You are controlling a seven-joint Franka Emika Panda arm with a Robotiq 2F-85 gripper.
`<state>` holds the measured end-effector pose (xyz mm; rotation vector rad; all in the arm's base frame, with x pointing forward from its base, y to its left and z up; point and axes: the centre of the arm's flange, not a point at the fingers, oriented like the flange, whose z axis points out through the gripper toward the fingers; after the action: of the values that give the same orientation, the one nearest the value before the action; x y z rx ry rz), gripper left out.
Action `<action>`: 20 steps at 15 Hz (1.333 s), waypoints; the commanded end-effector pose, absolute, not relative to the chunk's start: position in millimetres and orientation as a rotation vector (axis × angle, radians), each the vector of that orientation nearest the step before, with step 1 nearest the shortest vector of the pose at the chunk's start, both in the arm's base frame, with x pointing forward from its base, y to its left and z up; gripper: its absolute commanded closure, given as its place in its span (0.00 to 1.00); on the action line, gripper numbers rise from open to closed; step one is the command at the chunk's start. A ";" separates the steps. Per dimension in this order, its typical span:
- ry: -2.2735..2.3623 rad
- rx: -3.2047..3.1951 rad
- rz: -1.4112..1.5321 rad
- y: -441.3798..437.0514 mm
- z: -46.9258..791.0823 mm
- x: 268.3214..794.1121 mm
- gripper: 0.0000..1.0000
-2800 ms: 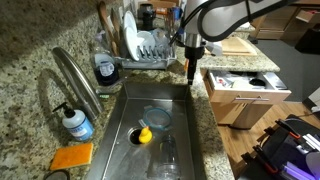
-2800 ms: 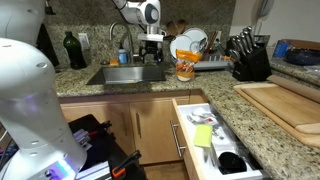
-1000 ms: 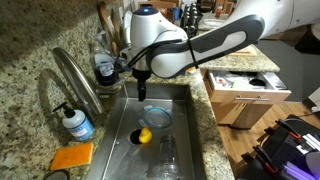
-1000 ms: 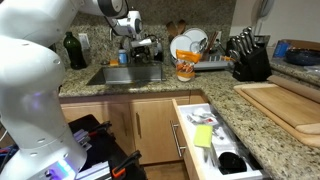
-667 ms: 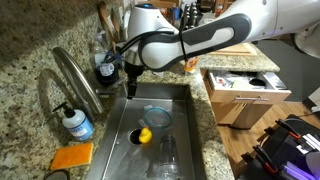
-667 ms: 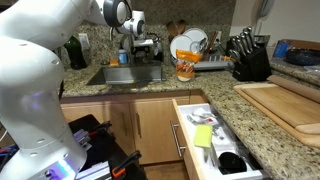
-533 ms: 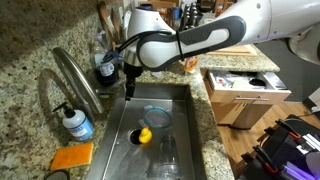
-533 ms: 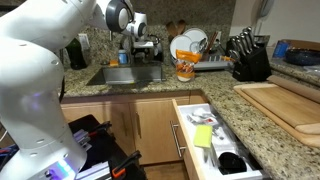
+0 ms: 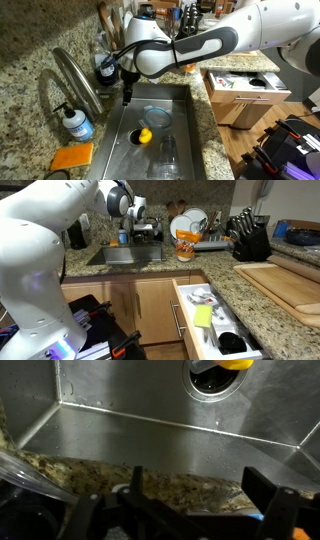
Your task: Open the faucet
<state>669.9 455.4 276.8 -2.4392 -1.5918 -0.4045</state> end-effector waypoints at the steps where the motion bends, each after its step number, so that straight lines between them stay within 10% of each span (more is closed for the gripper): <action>1: -1.676 -2.381 -0.502 485.2 269.9 689.9 0.00; 20: -1.641 -2.398 -0.680 483.8 269.5 689.4 0.00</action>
<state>689.4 483.8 269.5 -2.3983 -1.6408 -0.6804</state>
